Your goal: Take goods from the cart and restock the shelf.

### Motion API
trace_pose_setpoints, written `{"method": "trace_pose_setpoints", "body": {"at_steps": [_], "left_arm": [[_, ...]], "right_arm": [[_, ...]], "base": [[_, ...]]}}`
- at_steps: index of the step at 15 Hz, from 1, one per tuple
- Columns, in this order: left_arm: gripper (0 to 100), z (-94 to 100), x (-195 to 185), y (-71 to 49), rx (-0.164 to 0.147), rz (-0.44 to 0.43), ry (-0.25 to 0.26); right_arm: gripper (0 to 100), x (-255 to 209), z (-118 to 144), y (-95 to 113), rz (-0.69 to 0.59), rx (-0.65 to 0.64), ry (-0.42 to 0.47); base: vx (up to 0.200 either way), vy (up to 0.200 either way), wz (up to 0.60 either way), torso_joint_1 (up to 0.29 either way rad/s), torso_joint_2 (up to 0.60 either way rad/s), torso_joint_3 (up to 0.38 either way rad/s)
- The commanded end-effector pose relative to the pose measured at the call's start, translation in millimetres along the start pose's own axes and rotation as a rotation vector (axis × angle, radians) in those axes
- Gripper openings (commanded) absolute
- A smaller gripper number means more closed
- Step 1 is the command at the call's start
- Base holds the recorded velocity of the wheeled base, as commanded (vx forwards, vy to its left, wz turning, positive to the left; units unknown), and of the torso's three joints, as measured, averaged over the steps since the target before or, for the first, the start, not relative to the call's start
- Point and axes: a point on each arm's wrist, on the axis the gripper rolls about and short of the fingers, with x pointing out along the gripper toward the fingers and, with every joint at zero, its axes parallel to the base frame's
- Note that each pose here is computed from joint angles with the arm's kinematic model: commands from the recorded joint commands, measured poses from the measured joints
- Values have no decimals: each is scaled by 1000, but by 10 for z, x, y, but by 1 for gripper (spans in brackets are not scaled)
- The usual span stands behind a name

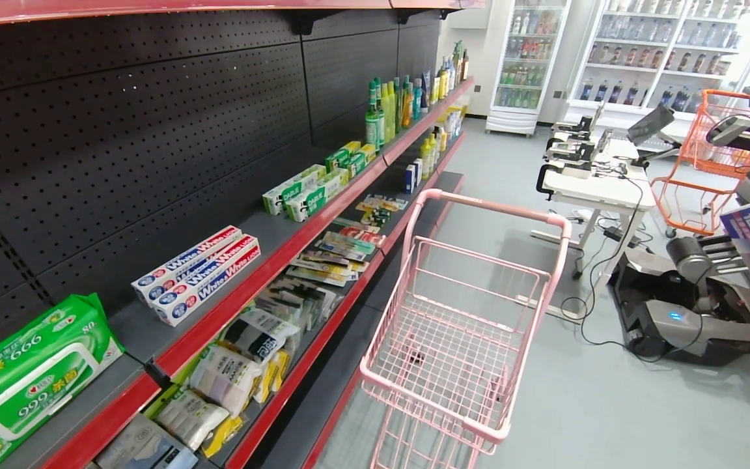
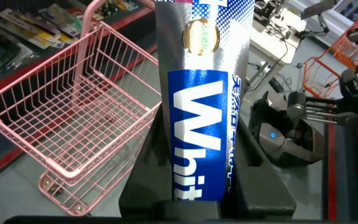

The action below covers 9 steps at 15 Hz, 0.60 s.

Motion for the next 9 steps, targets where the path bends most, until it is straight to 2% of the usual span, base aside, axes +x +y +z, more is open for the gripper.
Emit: {"method": "trace_pose_setpoints", "body": {"at_steps": [1,9], "left_arm": [[100,1,1,0,0,1,1],[100,1,1,0,0,-1,1]], "right_arm": [[0,18,1,1,3,0,6],[0,22,1,2,3,-31,7]], "base": [[0,0,0,119,-256,-139],[0,0,0,86,-172,-89]]}}
